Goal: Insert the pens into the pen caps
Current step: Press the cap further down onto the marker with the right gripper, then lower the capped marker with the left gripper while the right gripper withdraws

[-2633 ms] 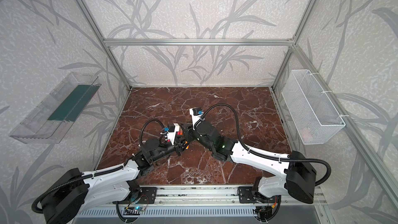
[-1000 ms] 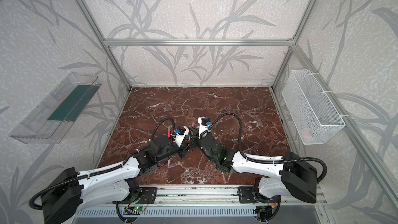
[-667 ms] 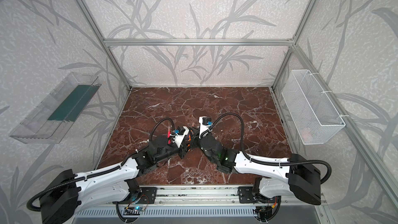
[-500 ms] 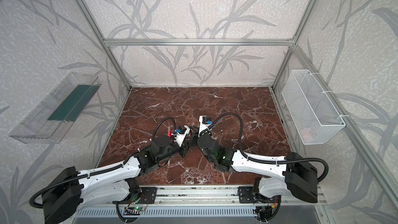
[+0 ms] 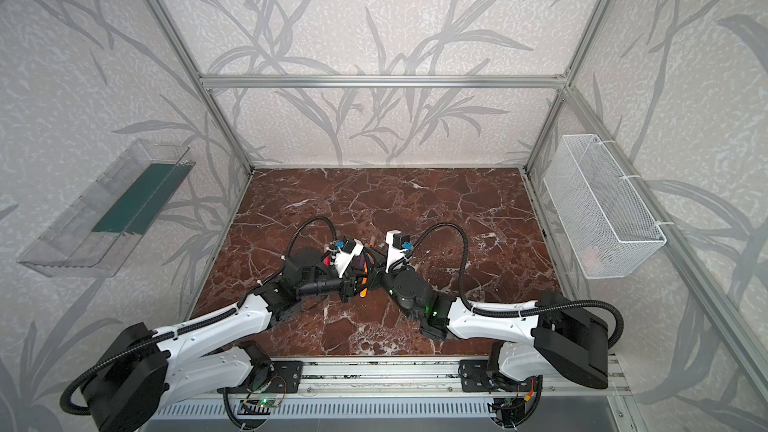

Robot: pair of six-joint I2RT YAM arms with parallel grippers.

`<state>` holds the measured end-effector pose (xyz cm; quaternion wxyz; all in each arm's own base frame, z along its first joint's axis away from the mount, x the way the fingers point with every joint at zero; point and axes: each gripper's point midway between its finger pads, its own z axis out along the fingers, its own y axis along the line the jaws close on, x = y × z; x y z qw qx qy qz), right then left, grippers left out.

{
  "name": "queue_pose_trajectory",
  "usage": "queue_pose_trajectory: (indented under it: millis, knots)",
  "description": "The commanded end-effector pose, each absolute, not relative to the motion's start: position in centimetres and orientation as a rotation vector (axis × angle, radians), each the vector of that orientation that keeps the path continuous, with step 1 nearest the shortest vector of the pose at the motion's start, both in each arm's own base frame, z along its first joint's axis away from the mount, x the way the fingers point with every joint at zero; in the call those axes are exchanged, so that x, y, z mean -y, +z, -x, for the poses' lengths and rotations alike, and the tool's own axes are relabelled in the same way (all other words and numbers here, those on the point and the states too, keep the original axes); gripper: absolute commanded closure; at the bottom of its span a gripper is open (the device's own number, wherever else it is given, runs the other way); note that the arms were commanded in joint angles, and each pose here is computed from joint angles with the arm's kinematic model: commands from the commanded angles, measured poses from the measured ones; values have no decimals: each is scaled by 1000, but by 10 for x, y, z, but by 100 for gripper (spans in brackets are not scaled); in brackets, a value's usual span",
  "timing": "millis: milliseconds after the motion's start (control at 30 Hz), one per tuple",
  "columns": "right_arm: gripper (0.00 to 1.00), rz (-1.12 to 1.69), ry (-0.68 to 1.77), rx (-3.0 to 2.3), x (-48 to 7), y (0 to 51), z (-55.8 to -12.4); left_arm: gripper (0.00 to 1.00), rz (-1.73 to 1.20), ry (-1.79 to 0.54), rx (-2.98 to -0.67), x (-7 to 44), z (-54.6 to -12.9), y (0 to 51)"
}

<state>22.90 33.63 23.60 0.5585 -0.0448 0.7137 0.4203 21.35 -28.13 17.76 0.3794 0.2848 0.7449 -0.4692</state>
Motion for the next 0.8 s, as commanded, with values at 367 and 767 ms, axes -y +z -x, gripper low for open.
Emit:
queue_pose_trajectory:
  millis: [367,767]
  knots:
    - [100,249,829,-2198,-386,154,-130,100,-25,-534,-1587,187,-327,277]
    - [69,139,762,-2016,-344,187,-157,100,-116,-632,-1698,210,-318,250]
